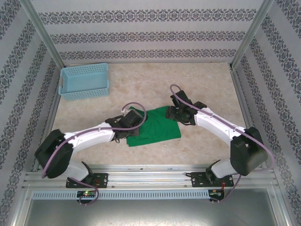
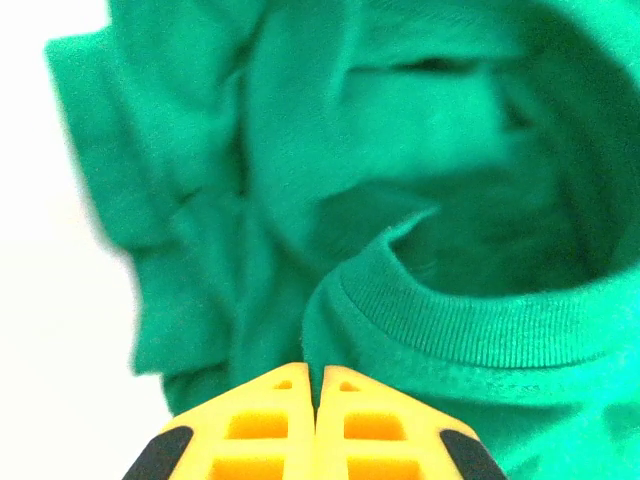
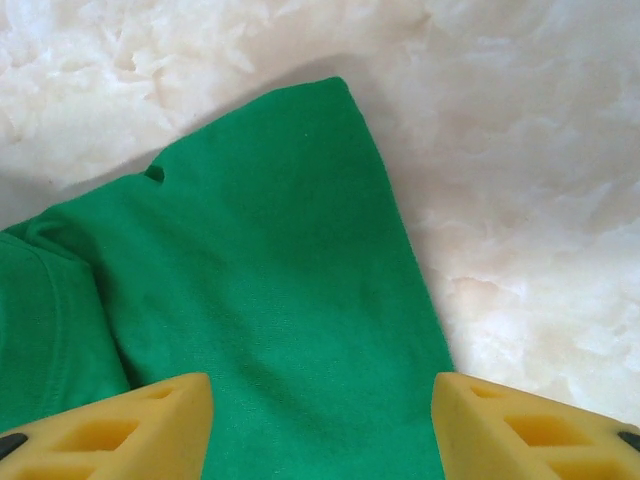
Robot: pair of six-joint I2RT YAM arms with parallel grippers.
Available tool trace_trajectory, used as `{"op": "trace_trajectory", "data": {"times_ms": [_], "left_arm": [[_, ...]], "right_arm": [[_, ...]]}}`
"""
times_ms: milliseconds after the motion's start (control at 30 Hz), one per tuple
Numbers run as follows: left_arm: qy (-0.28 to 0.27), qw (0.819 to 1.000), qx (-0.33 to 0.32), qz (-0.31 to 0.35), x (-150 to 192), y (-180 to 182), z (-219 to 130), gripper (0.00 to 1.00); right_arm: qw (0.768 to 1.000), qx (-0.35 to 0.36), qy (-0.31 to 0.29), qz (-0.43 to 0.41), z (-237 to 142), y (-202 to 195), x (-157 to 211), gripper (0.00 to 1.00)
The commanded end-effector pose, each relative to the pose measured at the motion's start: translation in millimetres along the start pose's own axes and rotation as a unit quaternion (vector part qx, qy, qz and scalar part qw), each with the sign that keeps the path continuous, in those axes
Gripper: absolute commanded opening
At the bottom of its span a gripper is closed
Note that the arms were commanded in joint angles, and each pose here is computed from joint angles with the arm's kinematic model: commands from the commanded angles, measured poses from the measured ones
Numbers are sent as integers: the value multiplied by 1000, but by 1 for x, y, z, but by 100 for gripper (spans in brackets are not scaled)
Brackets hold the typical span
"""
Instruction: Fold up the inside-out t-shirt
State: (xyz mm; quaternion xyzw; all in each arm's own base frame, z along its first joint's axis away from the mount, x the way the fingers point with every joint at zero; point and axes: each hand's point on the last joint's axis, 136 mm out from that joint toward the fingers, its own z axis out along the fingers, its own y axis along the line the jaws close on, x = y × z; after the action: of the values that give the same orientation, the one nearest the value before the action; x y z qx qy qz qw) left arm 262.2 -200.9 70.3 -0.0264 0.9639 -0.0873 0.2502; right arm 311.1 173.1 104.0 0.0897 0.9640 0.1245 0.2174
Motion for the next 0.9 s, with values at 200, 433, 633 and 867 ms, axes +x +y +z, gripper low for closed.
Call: {"op": "trace_trajectory", "data": {"times_ms": [200, 433, 633, 867], "left_arm": [[-35, 995, 37, -86, 31, 28, -4, 0], [-34, 991, 9, -129, 54, 57, 5, 2], [-55, 989, 18, -136, 52, 63, -4, 13], [-154, 986, 3, -64, -21, 55, -66, 53]], "right_arm": [[998, -37, 30, -41, 39, 35, -3, 59], [998, 20, 48, -25, 65, 11, 12, 55], [999, 31, 41, -11, 60, -2, 11, 53], [998, 20, -18, -57, 17, 22, -13, 55]]}}
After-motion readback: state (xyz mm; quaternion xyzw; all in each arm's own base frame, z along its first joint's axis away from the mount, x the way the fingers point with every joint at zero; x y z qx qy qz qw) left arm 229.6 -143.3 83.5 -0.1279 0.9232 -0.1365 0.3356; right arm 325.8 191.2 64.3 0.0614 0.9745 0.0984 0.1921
